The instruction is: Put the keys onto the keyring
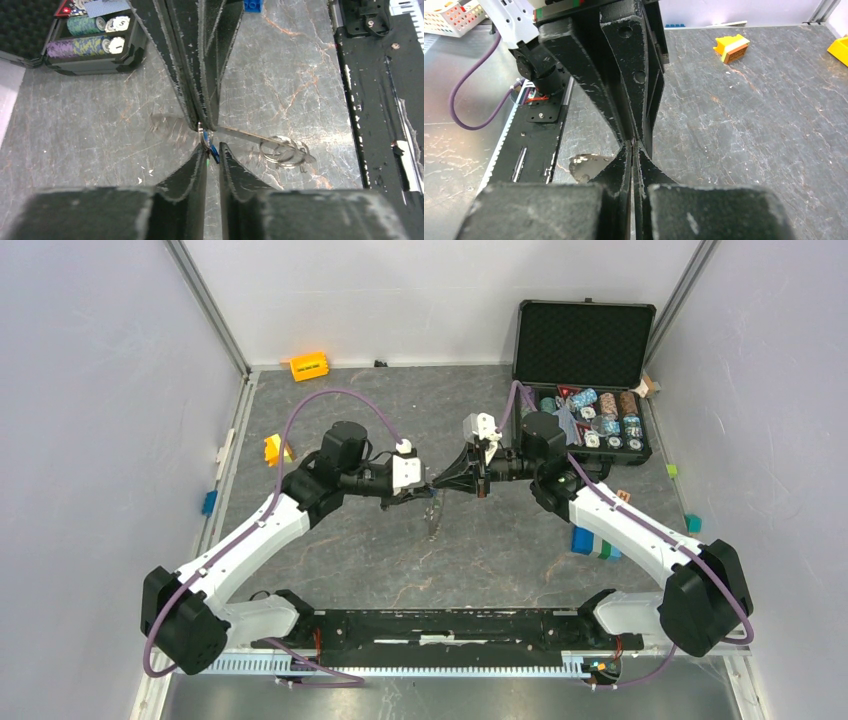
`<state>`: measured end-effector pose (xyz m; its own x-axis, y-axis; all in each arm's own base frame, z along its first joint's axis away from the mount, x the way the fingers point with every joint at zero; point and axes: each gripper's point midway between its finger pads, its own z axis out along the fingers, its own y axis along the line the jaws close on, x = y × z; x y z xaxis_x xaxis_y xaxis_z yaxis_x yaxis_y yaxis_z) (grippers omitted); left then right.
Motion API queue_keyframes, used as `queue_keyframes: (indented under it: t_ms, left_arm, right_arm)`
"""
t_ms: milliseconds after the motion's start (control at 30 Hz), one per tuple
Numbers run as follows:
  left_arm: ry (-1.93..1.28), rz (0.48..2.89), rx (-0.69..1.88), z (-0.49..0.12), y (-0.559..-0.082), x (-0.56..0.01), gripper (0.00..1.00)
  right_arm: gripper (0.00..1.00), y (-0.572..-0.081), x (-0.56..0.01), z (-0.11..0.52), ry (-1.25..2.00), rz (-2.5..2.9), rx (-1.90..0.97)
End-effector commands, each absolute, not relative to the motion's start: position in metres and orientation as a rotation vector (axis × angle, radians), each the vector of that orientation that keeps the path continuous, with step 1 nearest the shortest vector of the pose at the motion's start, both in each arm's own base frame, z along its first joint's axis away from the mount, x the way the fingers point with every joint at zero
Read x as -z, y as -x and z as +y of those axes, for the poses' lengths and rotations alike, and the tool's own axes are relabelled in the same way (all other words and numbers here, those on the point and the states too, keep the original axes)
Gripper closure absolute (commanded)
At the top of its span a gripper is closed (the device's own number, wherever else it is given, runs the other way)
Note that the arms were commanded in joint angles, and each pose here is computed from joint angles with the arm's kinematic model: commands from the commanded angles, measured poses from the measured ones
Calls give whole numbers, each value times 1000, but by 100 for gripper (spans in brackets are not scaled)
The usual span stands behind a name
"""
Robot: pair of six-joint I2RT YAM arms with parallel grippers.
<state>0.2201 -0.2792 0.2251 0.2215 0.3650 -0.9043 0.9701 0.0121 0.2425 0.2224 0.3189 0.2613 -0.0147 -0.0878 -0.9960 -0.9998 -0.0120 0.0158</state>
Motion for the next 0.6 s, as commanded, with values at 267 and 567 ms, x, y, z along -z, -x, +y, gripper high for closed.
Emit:
queue_keyframes:
  t_ms: [267,567]
  left_arm:
    - [-1420,1260,899,-294,-216,-233,95]
    - [-1434,1230,960,-299,-202,-233,94]
  right_arm:
    - [100,-224,-284,318,1226,1201,-1202]
    - [100,-245,-276,310,1125,1285,-1126]
